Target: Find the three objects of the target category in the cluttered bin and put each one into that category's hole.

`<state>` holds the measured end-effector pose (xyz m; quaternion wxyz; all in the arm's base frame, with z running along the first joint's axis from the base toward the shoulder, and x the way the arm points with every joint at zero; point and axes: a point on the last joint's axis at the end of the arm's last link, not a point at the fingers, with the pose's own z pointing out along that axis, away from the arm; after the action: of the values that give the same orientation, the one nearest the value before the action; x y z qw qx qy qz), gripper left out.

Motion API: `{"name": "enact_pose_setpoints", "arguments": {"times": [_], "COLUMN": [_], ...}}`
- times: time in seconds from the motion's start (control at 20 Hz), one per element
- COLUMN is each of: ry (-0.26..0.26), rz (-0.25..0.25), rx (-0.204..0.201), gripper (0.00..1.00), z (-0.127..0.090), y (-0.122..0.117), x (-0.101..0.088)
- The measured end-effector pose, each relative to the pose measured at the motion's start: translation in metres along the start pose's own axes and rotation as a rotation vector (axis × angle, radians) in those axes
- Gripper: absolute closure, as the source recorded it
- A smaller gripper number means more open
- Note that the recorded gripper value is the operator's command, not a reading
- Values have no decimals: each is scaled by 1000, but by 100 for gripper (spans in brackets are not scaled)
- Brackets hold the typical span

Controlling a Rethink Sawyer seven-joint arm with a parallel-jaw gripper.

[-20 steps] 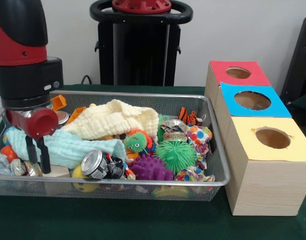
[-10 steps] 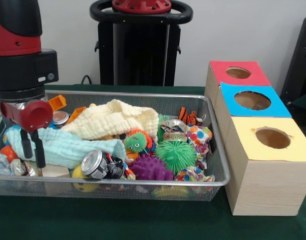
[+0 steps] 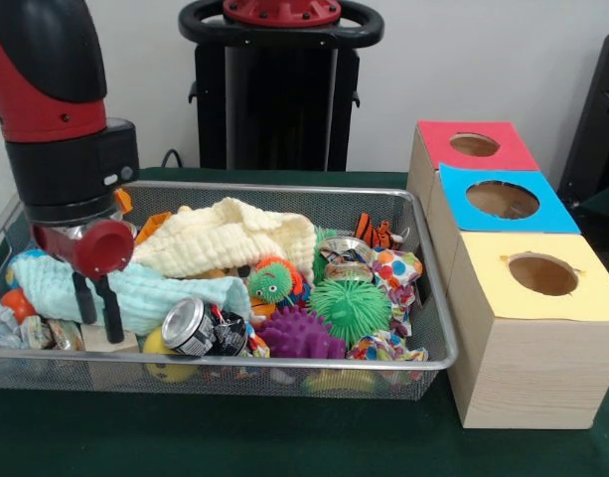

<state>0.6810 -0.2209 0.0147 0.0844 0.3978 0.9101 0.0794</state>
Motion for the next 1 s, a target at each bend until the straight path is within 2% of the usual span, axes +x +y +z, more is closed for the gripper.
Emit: {"name": "enact_pose_setpoints", "arguments": {"times": [0.25,0.55,1.0], "ry": [50,53,82], "rz": [-4,7,52], "rx": [2,-13,-36], "gripper": [0,0,0], "z": [29,28,28], "y": [-7,-10,-13], "x": [22,18,14]}}
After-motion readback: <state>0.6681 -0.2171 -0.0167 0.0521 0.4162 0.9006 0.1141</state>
